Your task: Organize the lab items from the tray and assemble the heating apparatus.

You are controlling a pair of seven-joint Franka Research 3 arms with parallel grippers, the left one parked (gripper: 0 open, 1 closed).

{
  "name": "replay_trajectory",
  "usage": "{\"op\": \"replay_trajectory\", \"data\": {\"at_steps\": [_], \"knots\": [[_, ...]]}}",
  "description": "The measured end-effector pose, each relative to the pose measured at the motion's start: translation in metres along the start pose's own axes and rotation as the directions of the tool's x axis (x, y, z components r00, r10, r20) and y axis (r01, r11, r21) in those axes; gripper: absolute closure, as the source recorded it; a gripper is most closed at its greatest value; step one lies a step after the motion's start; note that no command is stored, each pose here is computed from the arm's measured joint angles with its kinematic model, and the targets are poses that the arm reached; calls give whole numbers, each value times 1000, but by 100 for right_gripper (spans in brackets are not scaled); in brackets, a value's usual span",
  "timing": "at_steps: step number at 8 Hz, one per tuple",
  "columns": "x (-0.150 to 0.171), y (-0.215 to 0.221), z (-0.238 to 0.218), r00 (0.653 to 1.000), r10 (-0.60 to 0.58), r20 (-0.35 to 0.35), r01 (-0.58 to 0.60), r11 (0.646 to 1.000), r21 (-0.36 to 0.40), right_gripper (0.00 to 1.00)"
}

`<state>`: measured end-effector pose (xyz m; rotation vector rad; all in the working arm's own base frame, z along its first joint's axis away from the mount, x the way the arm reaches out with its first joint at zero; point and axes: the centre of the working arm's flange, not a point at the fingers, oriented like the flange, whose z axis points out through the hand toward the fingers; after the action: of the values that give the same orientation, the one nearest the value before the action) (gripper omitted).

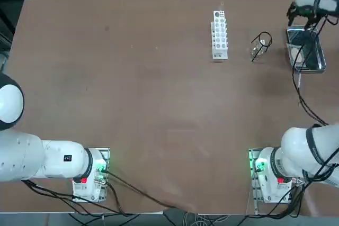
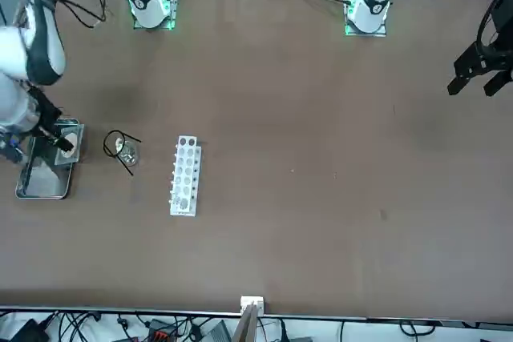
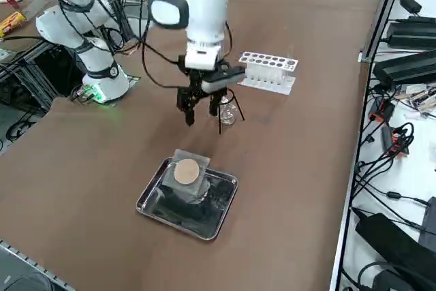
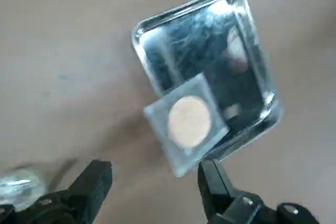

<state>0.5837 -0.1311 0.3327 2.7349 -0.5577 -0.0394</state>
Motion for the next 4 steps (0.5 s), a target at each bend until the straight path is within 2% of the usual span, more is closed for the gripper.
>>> {"op": "replay_trajectory", "data": {"at_steps": [1, 4], "knots": [[2, -11, 29, 997, -73, 2, 73, 996, -50, 0], [13, -27, 77, 979, -201, 33, 204, 974, -101, 0]]}}
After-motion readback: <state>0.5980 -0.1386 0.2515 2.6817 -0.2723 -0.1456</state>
